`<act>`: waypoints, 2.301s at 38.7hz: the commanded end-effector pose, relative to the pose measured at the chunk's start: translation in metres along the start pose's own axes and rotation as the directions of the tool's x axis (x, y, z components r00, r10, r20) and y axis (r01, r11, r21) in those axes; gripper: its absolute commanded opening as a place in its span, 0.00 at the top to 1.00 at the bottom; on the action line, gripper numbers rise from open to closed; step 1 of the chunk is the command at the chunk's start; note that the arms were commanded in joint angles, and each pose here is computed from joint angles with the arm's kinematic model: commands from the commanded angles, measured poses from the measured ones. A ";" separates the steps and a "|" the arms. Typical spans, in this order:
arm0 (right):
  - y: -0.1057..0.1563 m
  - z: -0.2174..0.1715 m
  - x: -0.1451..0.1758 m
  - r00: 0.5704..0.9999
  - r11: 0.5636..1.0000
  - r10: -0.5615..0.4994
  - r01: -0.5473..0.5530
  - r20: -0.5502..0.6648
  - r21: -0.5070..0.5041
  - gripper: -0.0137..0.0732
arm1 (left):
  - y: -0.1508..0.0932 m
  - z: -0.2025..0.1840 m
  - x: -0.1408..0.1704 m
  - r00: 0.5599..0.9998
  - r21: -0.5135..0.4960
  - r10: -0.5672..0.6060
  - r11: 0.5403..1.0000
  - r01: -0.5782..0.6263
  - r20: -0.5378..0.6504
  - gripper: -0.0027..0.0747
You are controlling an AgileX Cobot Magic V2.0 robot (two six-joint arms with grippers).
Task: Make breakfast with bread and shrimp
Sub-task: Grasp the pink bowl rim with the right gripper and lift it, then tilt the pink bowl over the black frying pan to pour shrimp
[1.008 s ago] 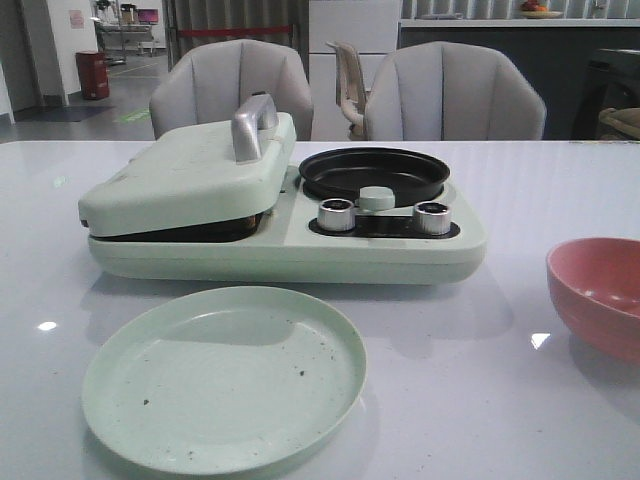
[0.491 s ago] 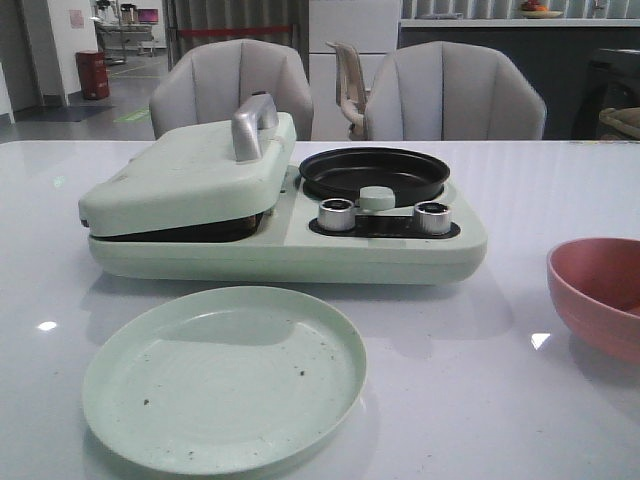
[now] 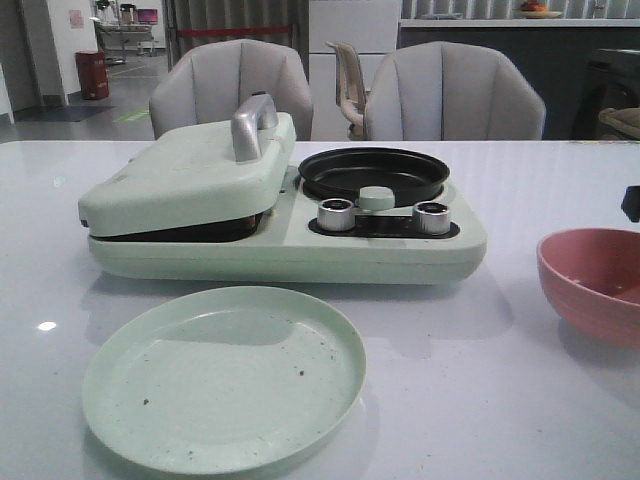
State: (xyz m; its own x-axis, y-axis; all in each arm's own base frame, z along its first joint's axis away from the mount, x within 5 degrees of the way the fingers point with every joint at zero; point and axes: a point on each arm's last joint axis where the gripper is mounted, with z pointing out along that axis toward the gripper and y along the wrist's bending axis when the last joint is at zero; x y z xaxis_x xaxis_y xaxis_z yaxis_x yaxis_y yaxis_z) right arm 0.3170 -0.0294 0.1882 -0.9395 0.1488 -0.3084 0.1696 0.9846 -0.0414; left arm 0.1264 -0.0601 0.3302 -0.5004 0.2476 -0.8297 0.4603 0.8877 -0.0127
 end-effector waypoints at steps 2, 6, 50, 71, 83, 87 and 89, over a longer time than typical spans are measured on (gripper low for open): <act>-0.003 -0.018 -0.010 0.996 1.000 -0.028 0.027 0.084 0.005 0.74 | 0.000 -0.007 -0.015 0.994 -0.004 -0.019 1.000 0.019 0.110 0.84; -0.003 -0.021 -0.010 0.993 0.998 -0.069 0.069 0.097 0.008 0.80 | 0.000 -0.007 -0.015 0.994 -0.004 -0.019 1.000 0.019 0.110 0.84; 0.211 -0.180 -0.126 0.450 0.465 -0.830 0.229 0.331 0.855 0.79 | 0.000 -0.007 -0.015 0.994 -0.004 -0.019 1.000 0.019 0.110 0.84; 0.257 -0.159 -0.120 0.329 0.260 -0.916 0.046 0.231 0.964 0.79 | 0.001 -0.007 -0.015 0.994 -0.007 -0.014 1.000 0.015 0.110 0.84; 0.253 -0.171 -0.119 0.323 0.248 -0.920 0.042 0.221 0.968 0.79 | 0.001 -0.007 -0.015 0.994 -0.008 -0.014 1.000 0.015 0.112 0.84; 0.252 -0.171 -0.120 0.325 0.248 -0.920 0.041 0.221 0.968 0.79 | 0.001 -0.007 -0.015 0.994 -0.008 -0.014 1.000 0.015 0.112 0.84; 0.252 -0.171 -0.120 0.323 0.249 -0.920 0.041 0.223 0.968 0.79 | 0.001 -0.007 -0.015 0.994 -0.008 -0.014 1.000 0.015 0.112 0.84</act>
State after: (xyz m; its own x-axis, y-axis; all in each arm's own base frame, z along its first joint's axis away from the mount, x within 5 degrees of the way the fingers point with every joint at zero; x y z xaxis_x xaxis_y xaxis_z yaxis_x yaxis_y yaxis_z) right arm 0.4378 0.2290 0.3189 -0.4177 -0.8813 -0.2211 0.1386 0.1787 -0.9741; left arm 0.1264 -0.0601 0.3302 -0.5004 0.2476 -0.8297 0.4603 0.8877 -0.0127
